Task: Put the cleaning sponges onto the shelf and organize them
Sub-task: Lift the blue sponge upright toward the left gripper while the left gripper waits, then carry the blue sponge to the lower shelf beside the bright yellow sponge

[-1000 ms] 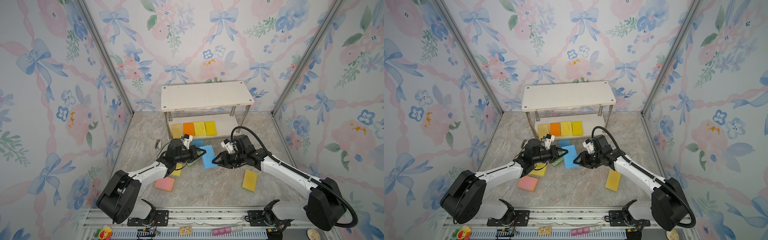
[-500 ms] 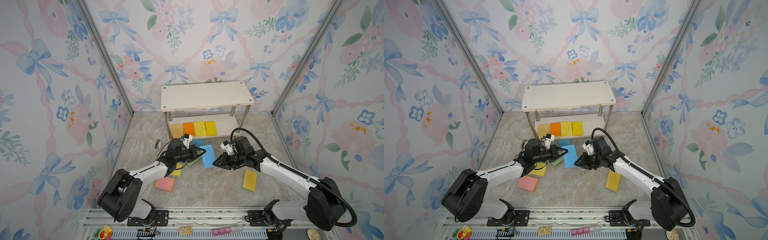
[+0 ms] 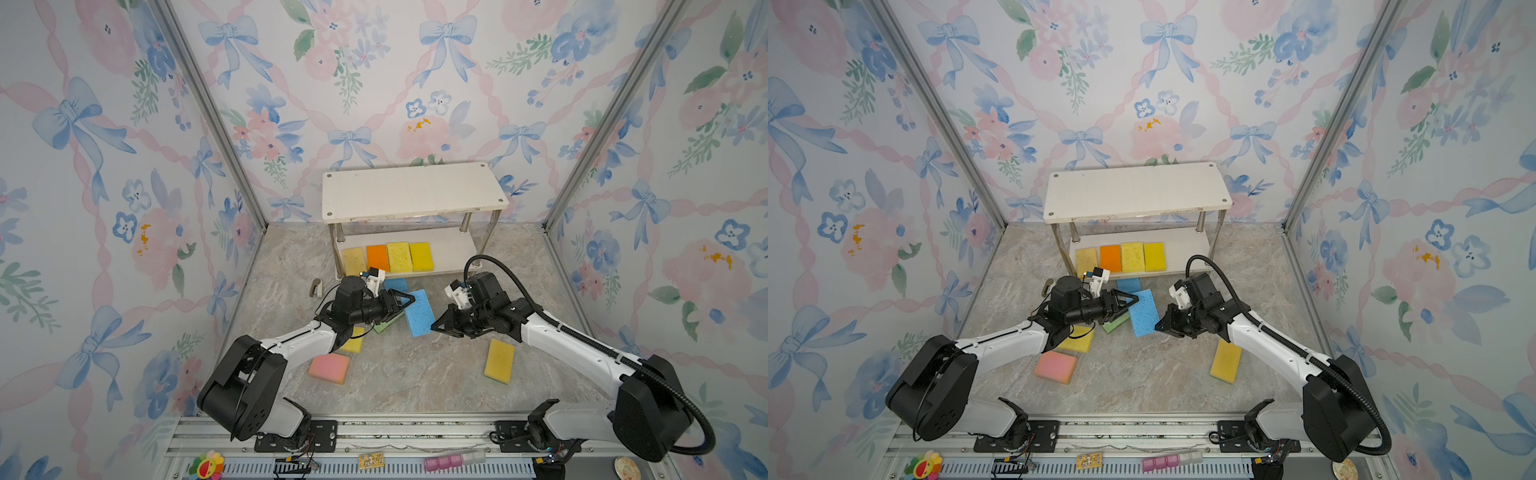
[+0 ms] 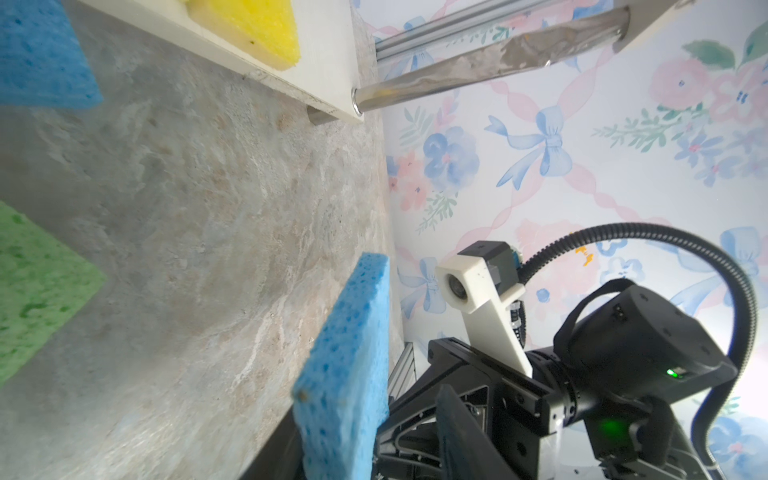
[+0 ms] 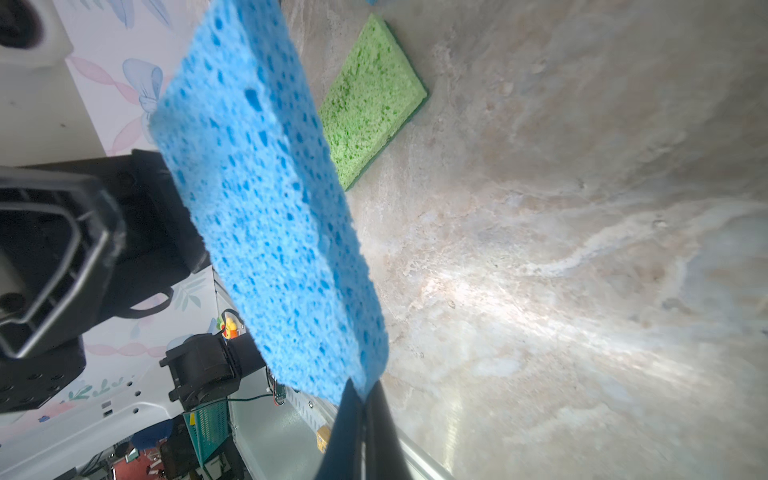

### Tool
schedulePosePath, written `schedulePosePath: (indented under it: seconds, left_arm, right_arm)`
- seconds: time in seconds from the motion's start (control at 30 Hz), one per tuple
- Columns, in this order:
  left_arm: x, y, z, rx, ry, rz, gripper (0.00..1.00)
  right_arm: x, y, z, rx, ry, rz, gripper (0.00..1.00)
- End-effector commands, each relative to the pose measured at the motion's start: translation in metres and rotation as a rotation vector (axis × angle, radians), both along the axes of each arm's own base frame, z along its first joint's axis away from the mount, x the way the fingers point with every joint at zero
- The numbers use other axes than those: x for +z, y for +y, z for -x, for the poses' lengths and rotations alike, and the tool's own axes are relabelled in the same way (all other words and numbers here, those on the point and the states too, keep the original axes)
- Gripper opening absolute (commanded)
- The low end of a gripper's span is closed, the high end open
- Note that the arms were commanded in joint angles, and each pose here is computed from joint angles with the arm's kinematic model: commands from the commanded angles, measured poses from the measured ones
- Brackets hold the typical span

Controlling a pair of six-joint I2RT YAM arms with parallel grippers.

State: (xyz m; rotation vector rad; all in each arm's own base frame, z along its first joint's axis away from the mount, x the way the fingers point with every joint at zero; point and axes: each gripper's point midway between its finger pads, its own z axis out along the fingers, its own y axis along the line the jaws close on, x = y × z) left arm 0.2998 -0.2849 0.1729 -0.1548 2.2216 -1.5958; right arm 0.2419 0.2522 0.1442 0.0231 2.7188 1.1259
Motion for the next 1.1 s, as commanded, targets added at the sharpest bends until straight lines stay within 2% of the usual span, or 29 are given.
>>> schedulePosePath:
  seconds: [0.0, 0.17, 0.5, 0.8, 1.07]
  left_arm:
    - [0.016, 0.004, -0.004, 0.001, -0.042, 0.027, 0.62]
    - [0.022, 0.024, -0.006, 0.048, -0.051, 0.042, 0.78]
    - [0.023, 0.059, 0.006, 0.112, -0.045, 0.051, 0.84]
    - [0.018, 0.081, 0.019, 0.142, -0.035, 0.022, 0.89]
    - [0.016, 0.087, 0.024, 0.138, -0.028, -0.034, 0.92]
  right_arm:
    - [0.016, -0.014, -0.016, -0.063, -0.066, 0.043, 0.02]
    - [0.020, -0.043, -0.038, -0.170, -0.107, 0.134, 0.02]
    - [0.039, -0.100, -0.109, -0.365, -0.273, 0.302, 0.01]
    - [0.047, -0.103, -0.164, -0.327, -0.447, 0.432, 0.01]
    - [0.031, -0.096, -0.197, -0.303, -0.496, 0.475, 0.01]
